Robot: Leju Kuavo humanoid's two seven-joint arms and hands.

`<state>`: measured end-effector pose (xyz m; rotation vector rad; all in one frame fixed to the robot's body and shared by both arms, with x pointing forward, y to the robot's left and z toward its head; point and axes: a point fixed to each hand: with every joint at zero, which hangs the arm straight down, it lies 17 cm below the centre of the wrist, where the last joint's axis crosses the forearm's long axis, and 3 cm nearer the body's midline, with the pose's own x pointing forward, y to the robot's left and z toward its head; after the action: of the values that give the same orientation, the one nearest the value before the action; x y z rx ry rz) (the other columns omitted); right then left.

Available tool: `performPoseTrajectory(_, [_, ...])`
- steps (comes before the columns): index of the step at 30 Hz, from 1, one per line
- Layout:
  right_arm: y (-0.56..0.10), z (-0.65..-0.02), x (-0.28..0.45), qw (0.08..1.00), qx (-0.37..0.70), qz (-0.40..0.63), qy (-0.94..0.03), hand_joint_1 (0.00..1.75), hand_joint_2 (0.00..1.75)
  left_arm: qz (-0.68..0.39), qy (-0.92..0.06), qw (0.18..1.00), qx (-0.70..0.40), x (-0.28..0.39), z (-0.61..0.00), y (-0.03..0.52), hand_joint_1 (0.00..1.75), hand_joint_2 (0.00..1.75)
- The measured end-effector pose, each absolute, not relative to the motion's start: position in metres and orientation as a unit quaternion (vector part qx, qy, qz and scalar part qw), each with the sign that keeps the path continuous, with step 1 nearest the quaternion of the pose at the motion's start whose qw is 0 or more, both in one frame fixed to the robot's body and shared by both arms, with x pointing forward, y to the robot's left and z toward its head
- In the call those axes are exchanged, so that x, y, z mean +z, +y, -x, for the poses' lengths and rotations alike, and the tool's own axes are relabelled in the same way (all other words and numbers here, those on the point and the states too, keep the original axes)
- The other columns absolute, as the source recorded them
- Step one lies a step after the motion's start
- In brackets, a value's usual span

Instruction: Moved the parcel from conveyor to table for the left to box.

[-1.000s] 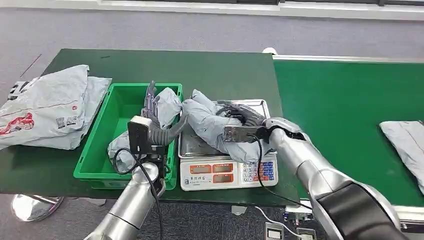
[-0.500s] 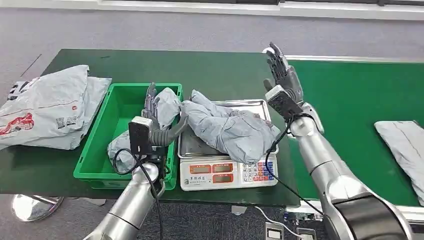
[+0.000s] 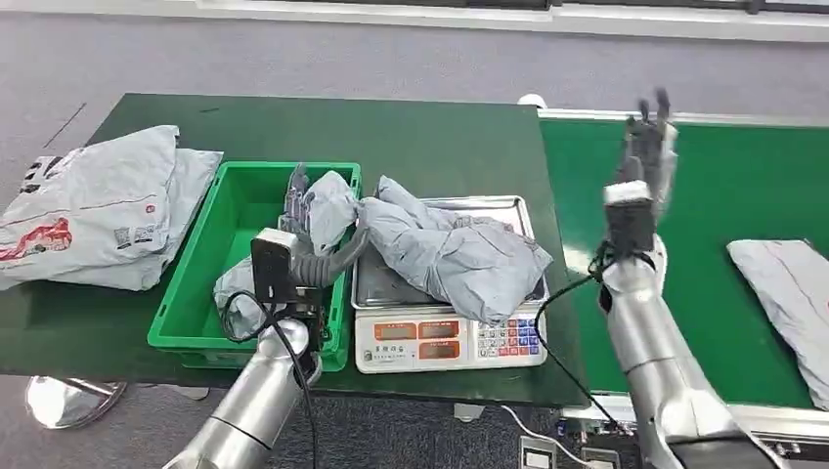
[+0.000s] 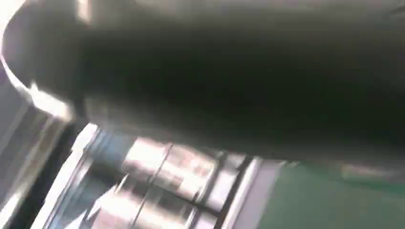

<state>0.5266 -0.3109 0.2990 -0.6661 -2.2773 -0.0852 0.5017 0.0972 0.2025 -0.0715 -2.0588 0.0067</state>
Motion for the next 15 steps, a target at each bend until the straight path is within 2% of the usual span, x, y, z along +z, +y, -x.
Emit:
performPoseTrajectory(8, [-0.398, -0.475, 0.219, 0.433, -0.108, 0.339, -0.828, 0.00, 1.75, 0.067, -0.856, 0.513, -0.019, 0.202, -0.499, 0.087, 0.00, 1.75])
performPoseTrajectory(15, [-0.420, -0.465, 0.165, 0.491, -0.117, 0.330, -0.798, 0.00, 1.75, 0.071, -0.857, 0.509, -0.039, 0.203, -0.499, 0.081, 0.00, 1.75])
